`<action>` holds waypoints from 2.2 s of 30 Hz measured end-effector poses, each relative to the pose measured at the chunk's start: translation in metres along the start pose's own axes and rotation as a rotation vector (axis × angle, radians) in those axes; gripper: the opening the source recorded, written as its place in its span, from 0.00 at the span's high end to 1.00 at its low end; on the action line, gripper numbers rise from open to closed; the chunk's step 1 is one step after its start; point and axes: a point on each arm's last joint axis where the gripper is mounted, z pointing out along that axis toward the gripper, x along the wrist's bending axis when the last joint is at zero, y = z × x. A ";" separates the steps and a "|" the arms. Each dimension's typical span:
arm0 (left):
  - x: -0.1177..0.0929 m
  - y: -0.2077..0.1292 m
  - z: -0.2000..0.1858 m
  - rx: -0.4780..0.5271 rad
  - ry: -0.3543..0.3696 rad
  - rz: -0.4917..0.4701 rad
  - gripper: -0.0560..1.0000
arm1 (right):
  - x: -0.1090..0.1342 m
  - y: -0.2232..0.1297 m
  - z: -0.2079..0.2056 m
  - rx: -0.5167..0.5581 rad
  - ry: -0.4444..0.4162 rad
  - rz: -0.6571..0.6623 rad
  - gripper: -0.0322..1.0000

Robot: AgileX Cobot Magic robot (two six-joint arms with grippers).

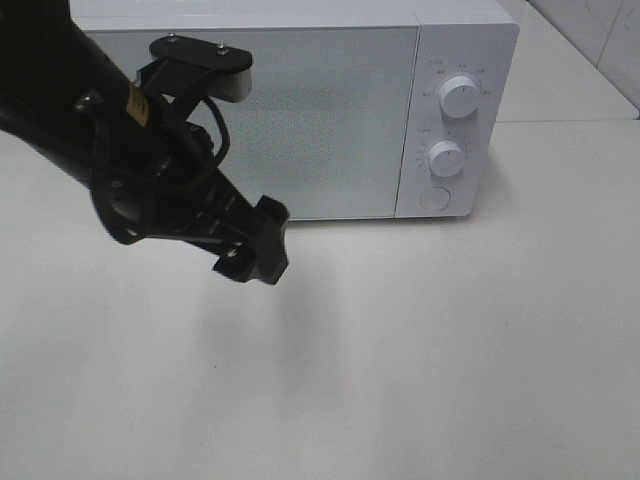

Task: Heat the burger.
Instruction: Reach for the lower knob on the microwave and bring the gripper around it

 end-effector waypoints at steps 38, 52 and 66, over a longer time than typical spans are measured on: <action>0.094 -0.155 -0.135 0.061 0.300 -0.405 0.01 | 0.000 0.000 0.000 0.000 0.000 0.000 0.23; 0.057 -0.222 -0.147 -0.118 0.347 -0.358 0.01 | 0.000 0.000 0.000 0.000 0.000 0.000 0.23; 0.042 -0.243 -0.160 -0.342 0.399 -0.296 0.01 | 0.000 0.000 0.000 0.000 0.000 0.000 0.23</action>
